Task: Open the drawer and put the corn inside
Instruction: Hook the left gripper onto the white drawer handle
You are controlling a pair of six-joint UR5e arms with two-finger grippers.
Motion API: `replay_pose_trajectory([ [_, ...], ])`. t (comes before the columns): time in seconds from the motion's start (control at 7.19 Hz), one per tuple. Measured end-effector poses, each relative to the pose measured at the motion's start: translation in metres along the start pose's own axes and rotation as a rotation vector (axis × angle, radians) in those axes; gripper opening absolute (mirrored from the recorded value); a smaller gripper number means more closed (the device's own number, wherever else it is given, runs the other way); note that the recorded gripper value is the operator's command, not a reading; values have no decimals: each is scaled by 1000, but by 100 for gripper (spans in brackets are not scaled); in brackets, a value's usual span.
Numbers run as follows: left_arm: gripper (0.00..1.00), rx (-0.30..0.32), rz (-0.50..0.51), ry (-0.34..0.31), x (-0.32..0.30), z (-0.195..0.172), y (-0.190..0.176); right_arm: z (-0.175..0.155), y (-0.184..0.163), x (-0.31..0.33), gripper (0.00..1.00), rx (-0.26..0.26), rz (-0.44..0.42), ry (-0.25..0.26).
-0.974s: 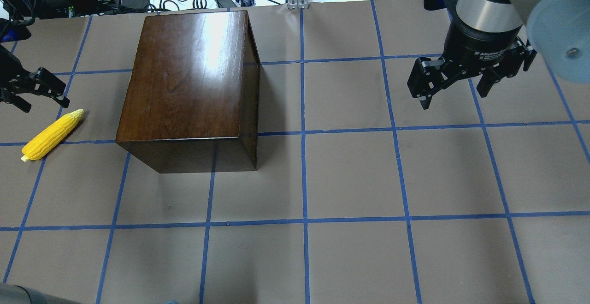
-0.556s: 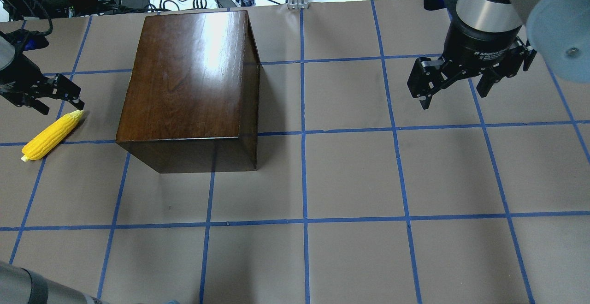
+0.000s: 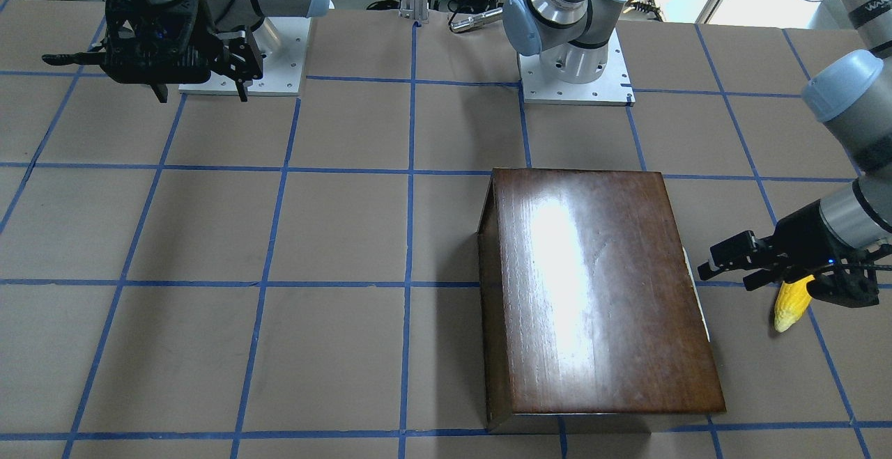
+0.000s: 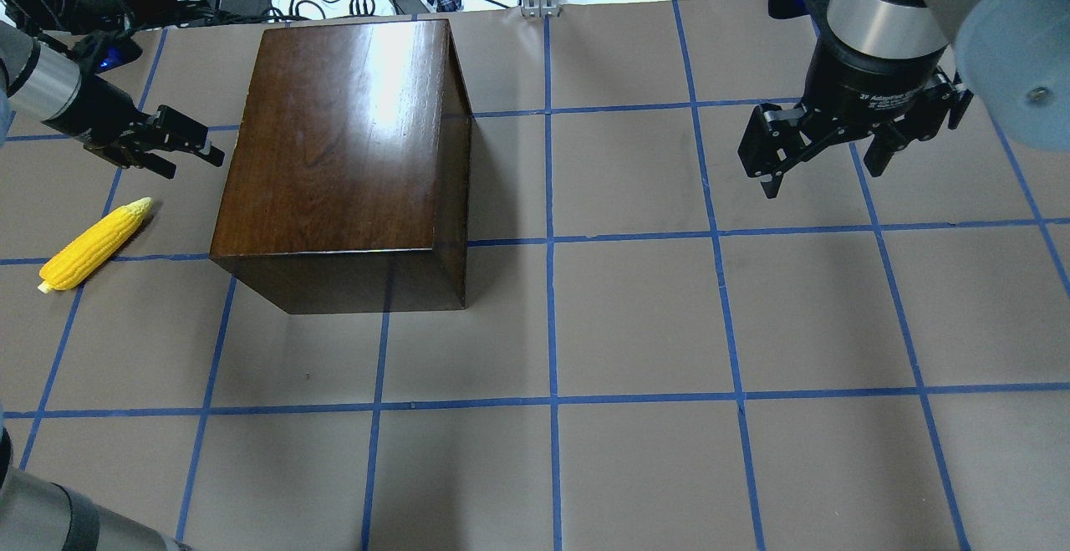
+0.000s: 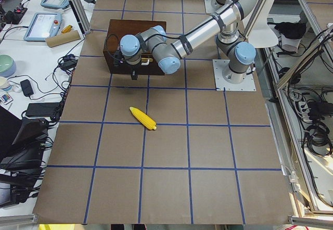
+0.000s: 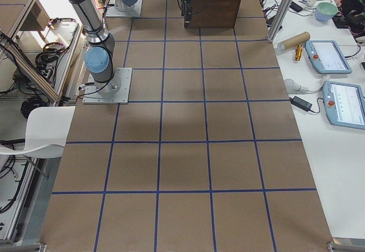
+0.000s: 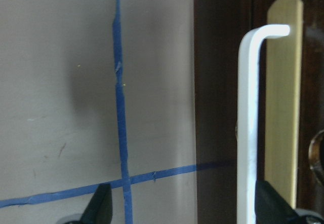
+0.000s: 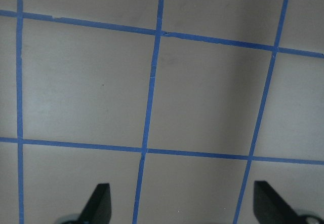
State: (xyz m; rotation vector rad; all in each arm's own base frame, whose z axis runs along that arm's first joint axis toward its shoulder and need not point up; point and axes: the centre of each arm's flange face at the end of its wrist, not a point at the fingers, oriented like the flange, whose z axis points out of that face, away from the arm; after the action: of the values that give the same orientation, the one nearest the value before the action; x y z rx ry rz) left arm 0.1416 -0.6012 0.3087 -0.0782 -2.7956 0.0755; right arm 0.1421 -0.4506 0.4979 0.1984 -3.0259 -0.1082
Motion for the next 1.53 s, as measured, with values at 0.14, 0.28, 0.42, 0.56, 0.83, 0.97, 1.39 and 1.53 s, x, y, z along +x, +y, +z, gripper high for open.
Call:
replay_pose_trajectory([
  [0.14, 100, -7, 8, 6, 2, 4, -1, 0, 0, 0, 100, 0, 0, 0],
  [0.28, 100, -14, 10, 12, 1, 8, -2, 0, 0, 0, 100, 0, 0, 0],
  [0.42, 100, -19, 11, 17, 1, 12, -3, 0, 0, 0, 100, 0, 0, 0],
  [0.56, 100, -24, 14, 21, 3, 16, -5, 0, 0, 0, 100, -1, 0, 0],
  [0.83, 100, -35, 20, 25, 6, 24, -8, 0, 0, 0, 100, -1, 0, 0],
  [0.97, 100, -39, 18, 28, 4, 28, -9, 0, 0, 0, 100, -1, 0, 0],
  [1.39, 100, -52, 5, 35, -1, 40, -11, 0, 0, 0, 100, 0, 0, 0],
  [1.53, 100, -54, 2, 36, -3, 42, -12, 0, 0, 0, 100, 0, 0, 1],
])
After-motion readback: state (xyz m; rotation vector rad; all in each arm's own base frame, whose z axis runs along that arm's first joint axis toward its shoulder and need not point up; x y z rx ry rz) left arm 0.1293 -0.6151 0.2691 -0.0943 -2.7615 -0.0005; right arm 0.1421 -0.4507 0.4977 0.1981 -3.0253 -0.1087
